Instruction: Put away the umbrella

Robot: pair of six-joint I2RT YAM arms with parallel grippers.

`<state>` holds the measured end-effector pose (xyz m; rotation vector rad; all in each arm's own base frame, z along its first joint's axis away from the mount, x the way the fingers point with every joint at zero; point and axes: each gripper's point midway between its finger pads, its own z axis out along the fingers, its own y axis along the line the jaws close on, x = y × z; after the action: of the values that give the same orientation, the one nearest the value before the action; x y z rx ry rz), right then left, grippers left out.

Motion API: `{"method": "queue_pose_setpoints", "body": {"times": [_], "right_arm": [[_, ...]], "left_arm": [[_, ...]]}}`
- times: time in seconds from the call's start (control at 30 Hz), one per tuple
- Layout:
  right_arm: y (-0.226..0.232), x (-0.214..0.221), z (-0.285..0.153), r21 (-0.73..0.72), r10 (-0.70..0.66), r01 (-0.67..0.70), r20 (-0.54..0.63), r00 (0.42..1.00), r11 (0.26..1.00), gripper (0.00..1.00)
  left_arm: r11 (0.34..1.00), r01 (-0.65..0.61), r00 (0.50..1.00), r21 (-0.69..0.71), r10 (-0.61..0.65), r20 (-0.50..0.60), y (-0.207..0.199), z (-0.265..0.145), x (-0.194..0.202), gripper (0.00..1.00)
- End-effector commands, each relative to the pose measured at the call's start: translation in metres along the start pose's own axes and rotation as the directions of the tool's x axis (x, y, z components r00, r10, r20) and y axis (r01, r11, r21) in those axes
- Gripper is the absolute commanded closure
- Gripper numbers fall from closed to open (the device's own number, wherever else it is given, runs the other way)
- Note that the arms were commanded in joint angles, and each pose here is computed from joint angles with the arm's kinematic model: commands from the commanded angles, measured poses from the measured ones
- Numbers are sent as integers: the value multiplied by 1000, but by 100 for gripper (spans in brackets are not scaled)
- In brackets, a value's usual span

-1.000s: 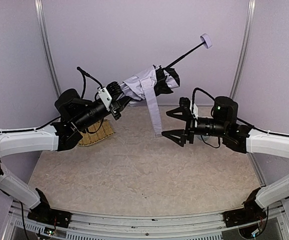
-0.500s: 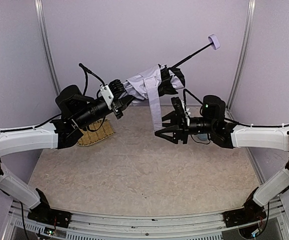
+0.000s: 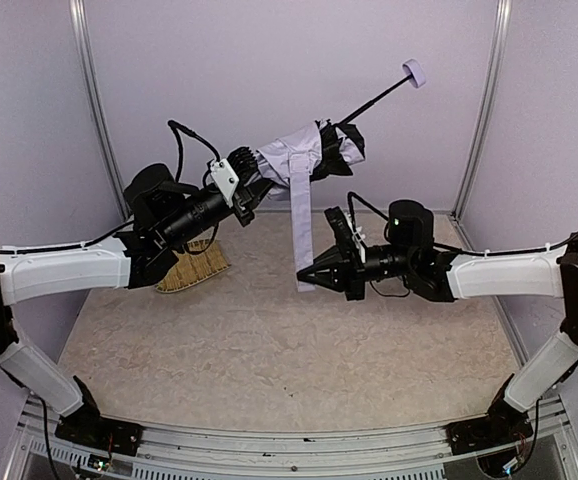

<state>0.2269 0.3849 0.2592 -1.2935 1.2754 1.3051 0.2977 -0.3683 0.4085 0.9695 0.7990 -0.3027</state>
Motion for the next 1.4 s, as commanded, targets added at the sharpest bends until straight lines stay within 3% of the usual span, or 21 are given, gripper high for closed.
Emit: {"method": "queue_pose_setpoints", "body": {"times": [0.0, 0.17, 0.37, 0.47, 0.57, 0.67, 0.83, 1.03, 1.07, 1.13, 1.2, 1.3, 1.33, 1.37], "right_arm": [[31, 20, 20, -75, 32, -36, -56, 998, 997, 100], [23, 69, 12, 9, 110, -110, -125, 986, 994, 100], [-58, 82, -38, 233, 115, -93, -86, 990, 968, 100], [-104, 67, -55, 301, 58, -29, -86, 995, 953, 100], [-144, 35, -80, 365, -7, 24, -48, 999, 931, 100], [-159, -11, -94, 387, -150, 154, -41, 988, 909, 100], [-157, -89, -94, 345, -370, 374, -79, 926, 861, 100], [-119, -145, -97, 290, -578, 575, -82, 812, 765, 100], [-112, -150, -95, 281, -604, 601, -85, 792, 748, 100], [-97, -155, -89, 253, -649, 650, -101, 754, 716, 100], [-83, -156, -84, 226, -697, 701, -112, 709, 677, 100], [-68, -161, -84, 206, -706, 706, -87, 703, 678, 100], [-63, -162, -84, 197, -707, 706, -78, 703, 680, 100], [-57, -164, -82, 191, -711, 709, -72, 700, 679, 100]], "left_arm": [[969, 22, 998, -247, -5, 69, 83, 9, -12, 100], [983, 105, 972, -151, -70, 223, 87, 10, -59, 100], [968, 191, 904, 161, -237, 357, 45, -27, -123, 100], [898, 194, 875, 395, -340, 345, 10, -48, -143, 100], [783, 199, 851, 590, -436, 291, -20, -76, -150, 100], [671, 212, 871, 710, -459, 173, -53, -92, -134, 100], [487, 322, 877, 812, -477, -61, -99, -100, -85, 100], [401, 330, 913, 854, -364, -182, -138, -118, -26, 100], [349, 381, 898, 856, -359, -254, -150, -122, -13, 100], [275, 382, 902, 882, -319, -291, -169, -132, -2, 100], [193, 318, 912, 928, -328, -244, -179, -150, -7, 100], [201, 244, 893, 949, -428, -139, -166, -155, -19, 100], [195, 268, 896, 943, -410, -171, -167, -149, -14, 100], [160, 372, 880, 915, -374, -292, -173, -141, -6, 100]]}}
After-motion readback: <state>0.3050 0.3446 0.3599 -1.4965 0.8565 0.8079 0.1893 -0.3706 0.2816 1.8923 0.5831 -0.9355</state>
